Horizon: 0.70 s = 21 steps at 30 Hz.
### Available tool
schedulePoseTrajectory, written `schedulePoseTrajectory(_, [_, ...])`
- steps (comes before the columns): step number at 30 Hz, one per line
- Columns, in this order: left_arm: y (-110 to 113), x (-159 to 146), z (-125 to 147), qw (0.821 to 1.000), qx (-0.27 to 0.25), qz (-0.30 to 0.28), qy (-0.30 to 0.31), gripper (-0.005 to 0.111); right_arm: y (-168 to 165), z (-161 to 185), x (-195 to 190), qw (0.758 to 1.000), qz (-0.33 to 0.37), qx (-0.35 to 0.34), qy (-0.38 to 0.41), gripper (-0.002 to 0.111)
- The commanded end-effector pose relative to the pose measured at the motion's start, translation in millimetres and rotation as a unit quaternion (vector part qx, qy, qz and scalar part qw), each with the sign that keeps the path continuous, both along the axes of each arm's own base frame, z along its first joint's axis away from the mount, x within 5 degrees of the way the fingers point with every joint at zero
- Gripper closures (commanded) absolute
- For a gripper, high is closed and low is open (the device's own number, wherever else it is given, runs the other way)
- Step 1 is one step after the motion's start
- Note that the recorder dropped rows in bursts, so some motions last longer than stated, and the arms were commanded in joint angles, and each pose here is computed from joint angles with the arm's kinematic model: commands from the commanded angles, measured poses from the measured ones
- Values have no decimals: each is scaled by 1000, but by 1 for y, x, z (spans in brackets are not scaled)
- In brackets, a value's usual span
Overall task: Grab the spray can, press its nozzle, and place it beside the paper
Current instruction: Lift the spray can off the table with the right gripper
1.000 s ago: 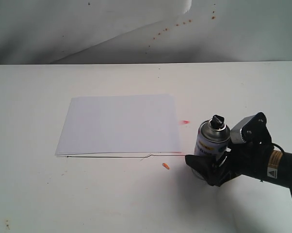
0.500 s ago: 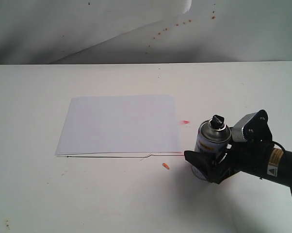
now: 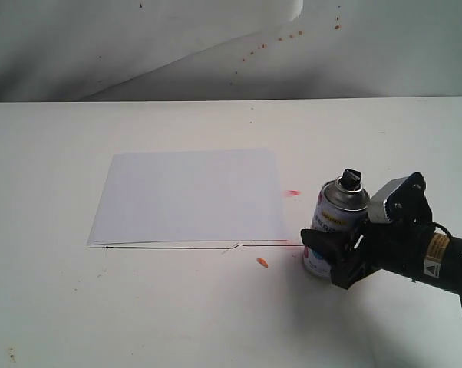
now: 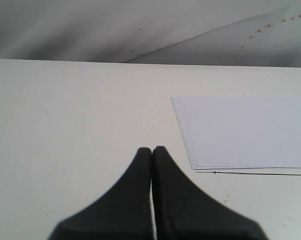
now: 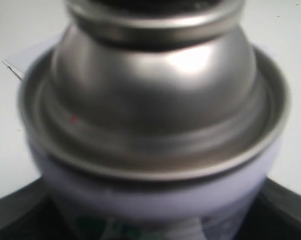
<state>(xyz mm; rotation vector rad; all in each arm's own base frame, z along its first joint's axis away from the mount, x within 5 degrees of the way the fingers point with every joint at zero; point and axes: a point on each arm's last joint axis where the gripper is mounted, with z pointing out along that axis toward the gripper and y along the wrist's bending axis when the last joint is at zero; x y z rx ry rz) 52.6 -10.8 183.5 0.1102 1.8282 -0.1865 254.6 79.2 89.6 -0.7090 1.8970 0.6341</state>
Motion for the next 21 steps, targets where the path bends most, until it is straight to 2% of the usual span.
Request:
schedulePoseTrajectory(1, [0,0,-1,1000,-1,-1,-3,107,3,1,-1,1000,18,4,-6,102])
schedulePoseTrajectory(2, [0,0,-1,1000,-1,-1,-3,107,3,1,-2,1000,20,4,-6,108])
schedulePoseTrajectory(6, [0,0,-1,1000,-1,-1,-3,107,3,3,-1,1000,20,3,-10,108])
schedulePoseTrajectory(10, [0,0,-1,1000,-1,-1,-3,107,2,20,0,999,16,2,-41,108])
schedulePoseTrajectory(12, [0,0,-1,1000,-1,-1,-3,107,0,30,6,999,7,-17,-46,108])
schedulePoseTrajectory(16, [0,0,-1,1000,-1,-1,-3,107,-4,51,22,998,-10,-61,-10,108])
schedulePoseTrajectory(21, [0,0,-1,1000,-1,-1,-3,107,6,85,45,993,-5,-117,-3,108])
